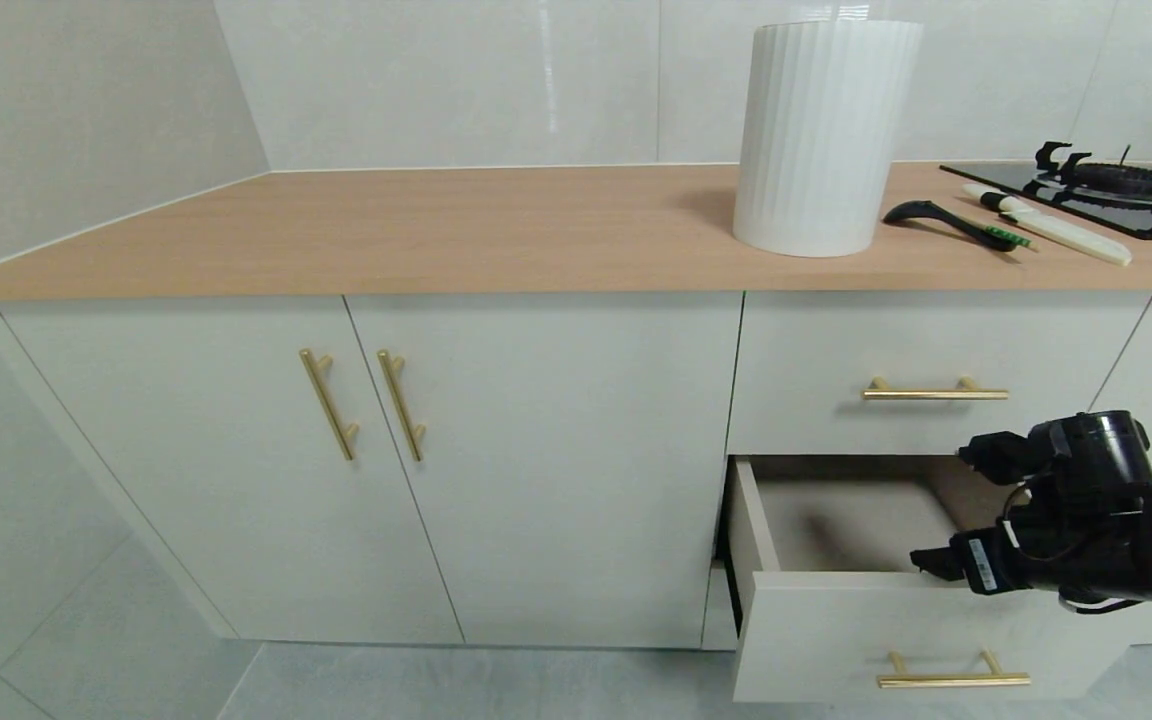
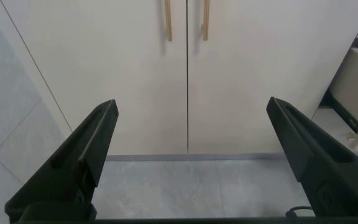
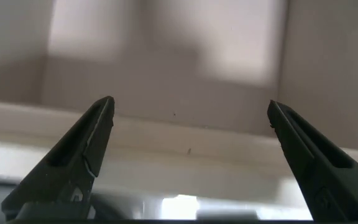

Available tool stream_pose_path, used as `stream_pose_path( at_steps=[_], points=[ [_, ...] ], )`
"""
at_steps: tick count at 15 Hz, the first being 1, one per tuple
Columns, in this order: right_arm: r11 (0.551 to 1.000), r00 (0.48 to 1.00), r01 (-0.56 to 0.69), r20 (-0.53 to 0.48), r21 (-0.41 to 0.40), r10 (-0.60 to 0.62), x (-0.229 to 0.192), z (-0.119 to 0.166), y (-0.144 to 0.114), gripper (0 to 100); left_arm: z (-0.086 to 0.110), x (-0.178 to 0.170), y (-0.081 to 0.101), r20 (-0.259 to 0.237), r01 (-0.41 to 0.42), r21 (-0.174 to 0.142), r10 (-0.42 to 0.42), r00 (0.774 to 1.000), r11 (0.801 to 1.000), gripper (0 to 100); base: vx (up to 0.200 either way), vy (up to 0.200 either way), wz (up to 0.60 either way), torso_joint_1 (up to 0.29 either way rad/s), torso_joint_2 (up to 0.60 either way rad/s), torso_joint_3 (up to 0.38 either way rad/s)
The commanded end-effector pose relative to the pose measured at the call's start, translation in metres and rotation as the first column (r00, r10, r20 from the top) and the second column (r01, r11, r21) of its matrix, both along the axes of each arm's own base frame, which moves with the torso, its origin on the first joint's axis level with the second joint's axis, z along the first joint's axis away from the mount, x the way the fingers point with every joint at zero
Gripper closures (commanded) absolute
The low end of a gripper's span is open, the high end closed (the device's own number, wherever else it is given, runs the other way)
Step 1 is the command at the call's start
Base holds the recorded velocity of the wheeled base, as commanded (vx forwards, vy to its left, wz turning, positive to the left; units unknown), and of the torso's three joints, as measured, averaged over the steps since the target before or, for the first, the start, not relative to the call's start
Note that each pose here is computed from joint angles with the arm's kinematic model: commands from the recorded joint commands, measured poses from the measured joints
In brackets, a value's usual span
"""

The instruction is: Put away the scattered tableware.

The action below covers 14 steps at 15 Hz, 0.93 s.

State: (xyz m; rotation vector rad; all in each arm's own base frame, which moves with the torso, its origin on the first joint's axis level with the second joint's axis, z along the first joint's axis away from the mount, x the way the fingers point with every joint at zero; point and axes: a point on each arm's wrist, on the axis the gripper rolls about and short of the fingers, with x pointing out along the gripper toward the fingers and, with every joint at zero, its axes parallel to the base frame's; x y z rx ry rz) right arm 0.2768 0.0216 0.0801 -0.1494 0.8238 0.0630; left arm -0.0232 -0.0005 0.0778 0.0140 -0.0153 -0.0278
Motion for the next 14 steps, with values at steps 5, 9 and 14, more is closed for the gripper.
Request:
stream_pose_path(
  at_steps=[5,9,14],
  points=[
    [0.997,0.989,-0.064,-0.135,-0.047,0.057,-0.023,0.006,0.001,0,0.0,0.0,0.0,-0.001,0.0,0.0,0.0,1.0,1.0,0,0.0,0.0,0.0,0.0,0.0,0.0],
    [0.987,0.96,-0.133,-0.261,-0.092,0.105,-0.043,0.0,0.006,0,0.0,0.0,0.0,-0.001,0.0,0.0,0.0,1.0,1.0,0,0.0,0.0,0.0,0.0,0.0,0.0],
    [0.963,0.884,-0.206,-0.455,-0.174,0.107,-0.064,-0.008,0.004,0,0.0,0.0,0.0,-0.001,0.0,0.0,0.0,1.0,1.0,0,0.0,0.0,0.0,0.0,0.0,0.0]
  ],
)
